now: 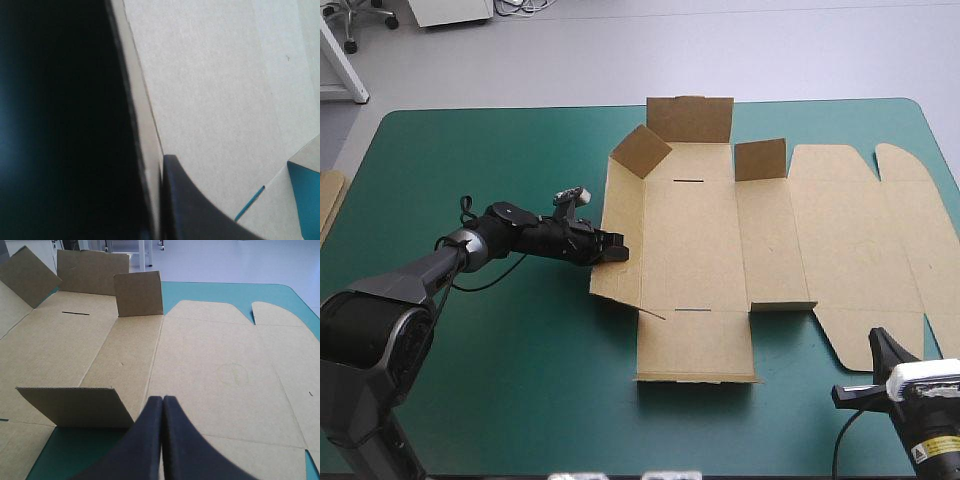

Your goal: Fold the box

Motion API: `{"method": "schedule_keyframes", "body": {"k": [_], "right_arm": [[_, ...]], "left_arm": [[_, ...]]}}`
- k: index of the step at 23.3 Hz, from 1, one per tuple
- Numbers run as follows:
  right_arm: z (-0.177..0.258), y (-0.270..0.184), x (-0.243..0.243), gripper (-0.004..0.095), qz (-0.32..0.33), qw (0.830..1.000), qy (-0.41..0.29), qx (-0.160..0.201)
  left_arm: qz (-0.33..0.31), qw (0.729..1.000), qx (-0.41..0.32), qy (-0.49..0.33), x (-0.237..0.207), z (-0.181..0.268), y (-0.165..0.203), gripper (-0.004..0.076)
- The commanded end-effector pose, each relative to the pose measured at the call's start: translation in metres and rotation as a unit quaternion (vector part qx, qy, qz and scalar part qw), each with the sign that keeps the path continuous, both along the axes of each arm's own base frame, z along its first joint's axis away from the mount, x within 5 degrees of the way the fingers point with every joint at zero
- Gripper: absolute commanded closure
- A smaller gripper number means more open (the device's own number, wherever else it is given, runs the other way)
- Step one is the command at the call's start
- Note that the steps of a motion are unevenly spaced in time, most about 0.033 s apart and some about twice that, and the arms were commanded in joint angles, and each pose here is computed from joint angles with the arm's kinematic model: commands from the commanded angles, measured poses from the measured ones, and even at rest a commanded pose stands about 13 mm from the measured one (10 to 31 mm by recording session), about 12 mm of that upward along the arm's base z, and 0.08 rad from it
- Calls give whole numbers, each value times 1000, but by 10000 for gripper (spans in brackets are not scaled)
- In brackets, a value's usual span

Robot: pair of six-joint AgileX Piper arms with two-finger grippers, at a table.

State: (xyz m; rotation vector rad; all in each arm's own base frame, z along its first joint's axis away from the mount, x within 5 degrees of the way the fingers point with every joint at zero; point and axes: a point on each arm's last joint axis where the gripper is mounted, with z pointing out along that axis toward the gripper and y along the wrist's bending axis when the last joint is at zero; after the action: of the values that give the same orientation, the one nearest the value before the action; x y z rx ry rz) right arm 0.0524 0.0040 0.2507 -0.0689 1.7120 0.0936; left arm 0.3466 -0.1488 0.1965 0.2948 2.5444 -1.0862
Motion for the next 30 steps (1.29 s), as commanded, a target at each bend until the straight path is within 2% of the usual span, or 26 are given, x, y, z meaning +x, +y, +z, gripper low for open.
{"method": "schedule_keyframes", "body": {"k": [1,4,8,10,13,15,18,22,25,30], "right_arm": [[16,1,1,927,6,999,-48,1],[17,1,1,927,6,999,-49,1],[22,1,0,927,5,998,-58,-7],[34,0,-3,927,6,997,-76,-18],[51,-1,-9,926,4,996,-93,-16],[63,-2,-13,926,-1,998,-67,-21],[84,-4,-10,926,-3,998,-7,-60],[105,-3,-8,926,-2,998,-4,-59],[108,-4,-11,926,-3,998,4,-60],[109,-5,-13,924,-5,998,19,-61]], "left_arm": [[-36,998,-21,-44,2,40,-5,734],[-58,997,5,-56,7,58,-5,734],[-69,989,81,-104,15,93,3,734],[-79,975,151,-143,18,121,12,734],[-85,959,203,-177,22,154,19,734],[-92,948,231,-199,21,173,24,734],[-118,914,316,-223,20,189,23,734],[-173,859,396,-273,13,190,-10,734],[-227,803,441,-331,4,188,-45,734],[-280,749,464,-380,-13,192,-75,734]]}}
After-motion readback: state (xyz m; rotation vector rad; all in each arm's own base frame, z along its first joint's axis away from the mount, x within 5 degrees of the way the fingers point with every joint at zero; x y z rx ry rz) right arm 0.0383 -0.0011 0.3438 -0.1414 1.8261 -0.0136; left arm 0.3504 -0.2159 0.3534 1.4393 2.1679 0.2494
